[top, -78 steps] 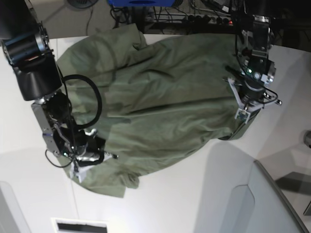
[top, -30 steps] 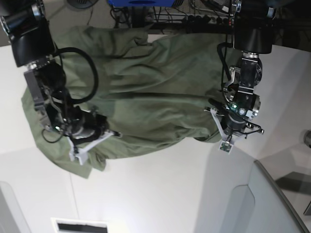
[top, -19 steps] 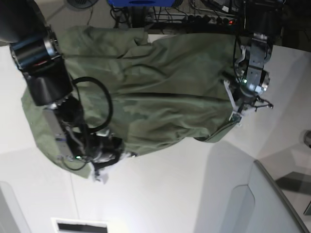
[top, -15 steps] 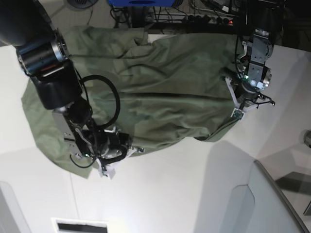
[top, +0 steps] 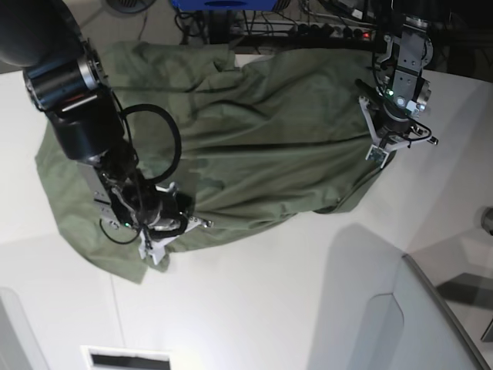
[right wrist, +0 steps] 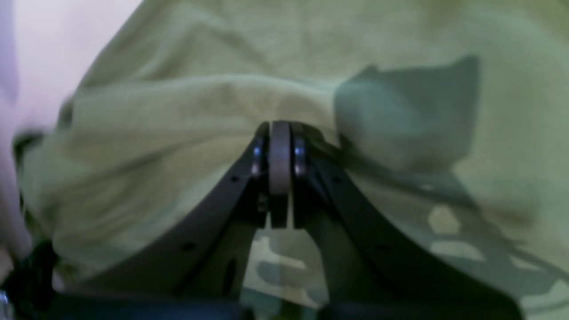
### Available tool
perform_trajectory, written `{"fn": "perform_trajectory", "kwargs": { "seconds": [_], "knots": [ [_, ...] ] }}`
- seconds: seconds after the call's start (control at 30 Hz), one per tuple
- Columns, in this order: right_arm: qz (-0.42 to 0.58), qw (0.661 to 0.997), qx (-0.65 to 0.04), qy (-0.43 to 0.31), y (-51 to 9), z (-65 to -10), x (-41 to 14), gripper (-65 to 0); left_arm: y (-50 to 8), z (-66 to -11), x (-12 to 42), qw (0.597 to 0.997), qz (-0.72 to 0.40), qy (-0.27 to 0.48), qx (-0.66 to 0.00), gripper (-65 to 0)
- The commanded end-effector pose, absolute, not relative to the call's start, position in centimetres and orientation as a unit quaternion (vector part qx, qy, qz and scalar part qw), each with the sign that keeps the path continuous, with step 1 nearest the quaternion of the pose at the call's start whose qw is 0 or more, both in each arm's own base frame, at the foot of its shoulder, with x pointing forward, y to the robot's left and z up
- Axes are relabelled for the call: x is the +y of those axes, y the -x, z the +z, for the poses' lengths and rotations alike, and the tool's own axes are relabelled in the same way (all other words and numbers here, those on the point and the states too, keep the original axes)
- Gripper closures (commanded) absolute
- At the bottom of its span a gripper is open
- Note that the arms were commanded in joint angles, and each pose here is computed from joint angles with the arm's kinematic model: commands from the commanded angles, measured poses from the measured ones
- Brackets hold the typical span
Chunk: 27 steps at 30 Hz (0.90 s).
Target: Layout the t-shirt on the table in an organized manner, then fold the t-shirt properly
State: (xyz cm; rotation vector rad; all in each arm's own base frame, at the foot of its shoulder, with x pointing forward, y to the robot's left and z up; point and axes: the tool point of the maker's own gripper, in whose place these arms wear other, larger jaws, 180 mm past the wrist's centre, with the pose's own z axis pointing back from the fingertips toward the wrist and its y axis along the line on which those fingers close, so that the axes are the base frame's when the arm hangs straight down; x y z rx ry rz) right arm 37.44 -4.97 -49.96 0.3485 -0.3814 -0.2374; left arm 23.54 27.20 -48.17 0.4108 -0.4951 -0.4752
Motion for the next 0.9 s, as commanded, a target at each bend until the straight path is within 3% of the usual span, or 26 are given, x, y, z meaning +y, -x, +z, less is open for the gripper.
{"fn": "perform_trajectory", "kwargs": {
  "seconds": [0.0, 0.37, 0.63, 0.87],
  "knots": [
    [-0.128, 0.968, -0.168, -0.132, -36.1, -51.0, -7.1, -1.4, -24.8, -46.9, 27.2, 0.915, -0.232, -0.204, -0.259, 0.0],
    [-0.142, 0.948, -0.241, -0.152, -40.3, -43.7, -5.7, -3.3, -29.2, -42.1, 28.9, 0.9, -0.192, -0.236, -0.313, 0.0],
    [-0.093, 0.942, -0.266, -0.183, -44.7, -42.1, -3.3, -32.3, -29.2, -42.2, 28.7, 0.9, -0.191, -0.234, -0.313, 0.0],
    [-0.08, 0.945, -0.263, -0.175, -45.4, -44.7, -2.7, -36.2, -28.8, -42.8, 29.0, 0.904, -0.191, -0.234, -0.303, 0.0]
  ]
}}
